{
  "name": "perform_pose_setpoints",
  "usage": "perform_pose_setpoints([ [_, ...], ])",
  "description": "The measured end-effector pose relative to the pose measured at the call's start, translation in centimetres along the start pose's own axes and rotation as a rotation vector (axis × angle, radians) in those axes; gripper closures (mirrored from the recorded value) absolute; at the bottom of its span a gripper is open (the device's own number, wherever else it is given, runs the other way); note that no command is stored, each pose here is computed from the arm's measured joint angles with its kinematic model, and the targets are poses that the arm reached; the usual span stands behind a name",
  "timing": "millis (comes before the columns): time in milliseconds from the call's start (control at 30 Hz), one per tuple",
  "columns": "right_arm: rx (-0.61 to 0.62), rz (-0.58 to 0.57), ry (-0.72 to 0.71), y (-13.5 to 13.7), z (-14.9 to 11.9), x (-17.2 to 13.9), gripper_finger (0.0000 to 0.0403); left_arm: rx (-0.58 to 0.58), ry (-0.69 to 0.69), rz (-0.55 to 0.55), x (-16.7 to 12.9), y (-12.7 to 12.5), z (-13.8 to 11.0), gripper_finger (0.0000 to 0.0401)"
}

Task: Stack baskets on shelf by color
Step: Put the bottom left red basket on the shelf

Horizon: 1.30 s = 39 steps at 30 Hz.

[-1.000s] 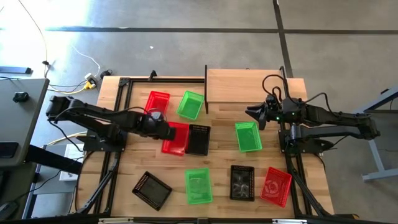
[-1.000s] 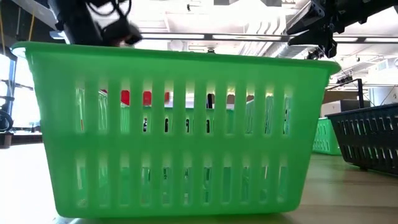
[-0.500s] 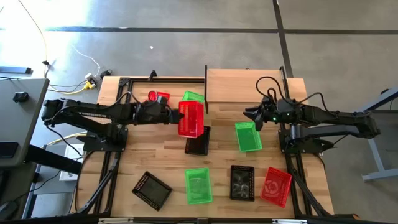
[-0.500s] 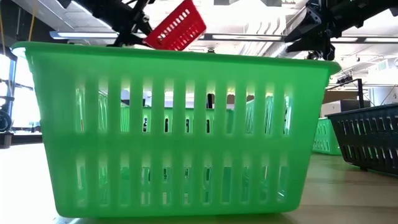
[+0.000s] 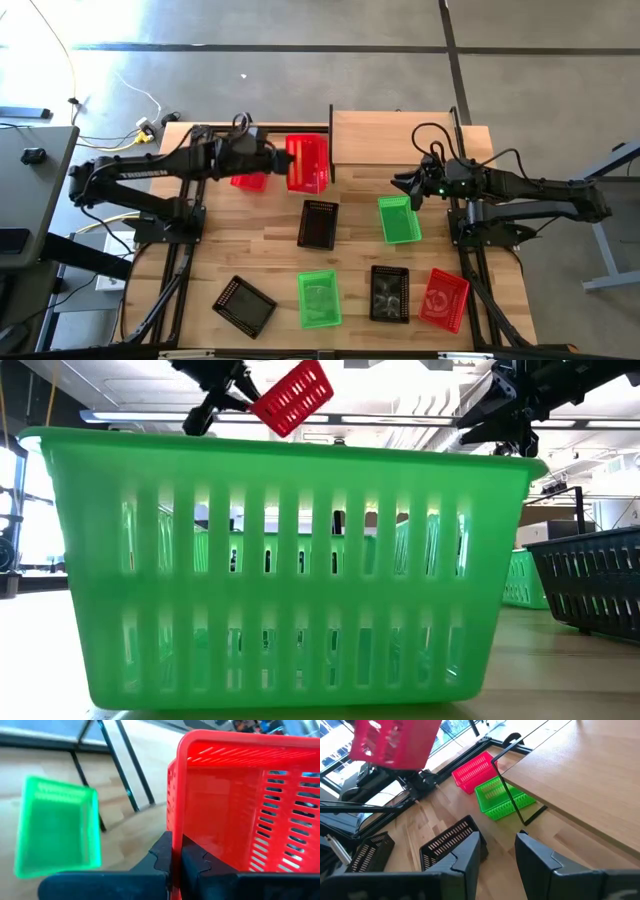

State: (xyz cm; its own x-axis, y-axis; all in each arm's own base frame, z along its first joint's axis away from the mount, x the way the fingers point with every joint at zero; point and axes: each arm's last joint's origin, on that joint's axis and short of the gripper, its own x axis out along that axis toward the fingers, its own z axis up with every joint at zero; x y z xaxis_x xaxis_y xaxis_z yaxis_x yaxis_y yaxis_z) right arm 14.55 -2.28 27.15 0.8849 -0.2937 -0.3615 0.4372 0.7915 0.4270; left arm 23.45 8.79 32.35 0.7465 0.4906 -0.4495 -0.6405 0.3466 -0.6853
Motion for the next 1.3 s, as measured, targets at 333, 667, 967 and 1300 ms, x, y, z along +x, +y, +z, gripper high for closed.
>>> perform_pose_setpoints([
  [333, 0.0, -0.005, -0.003, 0.0, 0.0, 0.0, 0.0293, 0.071, -0.099, 0.042, 0.8, -2.4, 6.6, 0.0401],
  [667, -0.001, -0.009, 0.001, 0.0, 0.0, 0.0, 0.0293, 0.083, -0.05, 0.107, 3.7, -4.5, 11.1, 0.0401],
  [967, -0.013, -0.062, 0.038, -0.4, -0.5, 0.0, 0.0293, -0.012, 0.047, 0.092, 5.9, -5.7, 12.8, 0.0401],
  [1300, -0.015, -0.076, 0.037, -0.5, -0.5, 0.0, 0.0293, -0.09, 0.118, 0.122, 10.5, -4.6, 13.2, 0.0401],
])
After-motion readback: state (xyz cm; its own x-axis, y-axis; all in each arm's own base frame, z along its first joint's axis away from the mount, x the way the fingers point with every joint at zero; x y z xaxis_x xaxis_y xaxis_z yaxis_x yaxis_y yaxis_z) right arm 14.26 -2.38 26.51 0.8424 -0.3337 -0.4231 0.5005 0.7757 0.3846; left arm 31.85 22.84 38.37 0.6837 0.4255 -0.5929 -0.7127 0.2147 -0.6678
